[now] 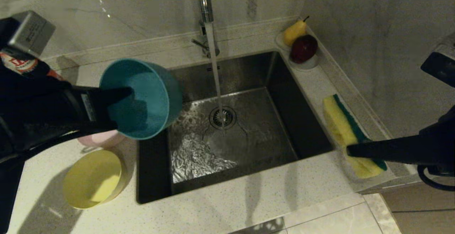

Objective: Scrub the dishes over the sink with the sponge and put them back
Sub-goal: Wipe the bowl

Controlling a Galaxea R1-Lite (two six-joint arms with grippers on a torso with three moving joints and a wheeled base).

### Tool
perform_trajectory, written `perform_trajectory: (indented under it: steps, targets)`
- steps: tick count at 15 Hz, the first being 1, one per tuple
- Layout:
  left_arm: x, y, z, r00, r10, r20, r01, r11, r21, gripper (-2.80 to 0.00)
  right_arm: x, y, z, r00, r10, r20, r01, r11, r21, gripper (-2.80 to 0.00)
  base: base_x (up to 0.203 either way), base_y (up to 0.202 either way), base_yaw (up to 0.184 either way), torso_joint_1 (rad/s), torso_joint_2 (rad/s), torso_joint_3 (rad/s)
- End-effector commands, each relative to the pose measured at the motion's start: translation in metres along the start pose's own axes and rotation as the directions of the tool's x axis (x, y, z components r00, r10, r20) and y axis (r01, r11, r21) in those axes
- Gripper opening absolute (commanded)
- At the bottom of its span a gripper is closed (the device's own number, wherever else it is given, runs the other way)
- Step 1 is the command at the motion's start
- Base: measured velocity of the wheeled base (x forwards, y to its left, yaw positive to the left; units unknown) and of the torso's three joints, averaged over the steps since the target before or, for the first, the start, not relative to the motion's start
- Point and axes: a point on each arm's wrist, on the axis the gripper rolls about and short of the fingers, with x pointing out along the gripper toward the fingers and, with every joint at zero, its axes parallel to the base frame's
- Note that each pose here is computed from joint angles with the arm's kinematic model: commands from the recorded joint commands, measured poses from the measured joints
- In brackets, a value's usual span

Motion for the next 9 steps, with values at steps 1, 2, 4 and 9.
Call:
perform_trajectory:
  steps: [1, 2, 4, 9]
  targets:
    - [-0.008, -0.002, -0.009, 0.994, -0.017, -0.111, 0.015, 1.000, -0.016, -2.80, -0.001, 0.006, 0.004, 0.999, 0.049, -0.020, -0.049, 0.999, 0.000, -2.80, 0.000, 0.000, 0.000, 0.000, 0.00, 0.000]
    - [-0.008, -0.008, -0.010, 0.991, -0.049, -0.122, 0.044, 0.998, -0.041, -2.80, 0.002, 0.006, 0.003, 0.997, 0.061, -0.042, -0.061, 0.998, 0.004, -2.80, 0.000, 0.000, 0.000, 0.000, 0.00, 0.000]
    - [-0.003, -0.020, -0.017, 0.984, -0.098, -0.152, 0.088, 0.993, -0.075, -2.80, 0.014, 0.005, 0.003, 0.994, 0.070, -0.083, -0.069, 0.998, 0.012, -2.80, 0.000, 0.000, 0.000, 0.000, 0.00, 0.000]
    - [0.036, -0.041, -0.023, 0.994, -0.022, -0.111, 0.015, 0.998, -0.064, -2.80, 0.041, 0.014, 0.019, 0.987, 0.111, -0.117, -0.113, 0.994, -0.008, -2.80, 0.000, 0.000, 0.000, 0.000, 0.00, 0.000]
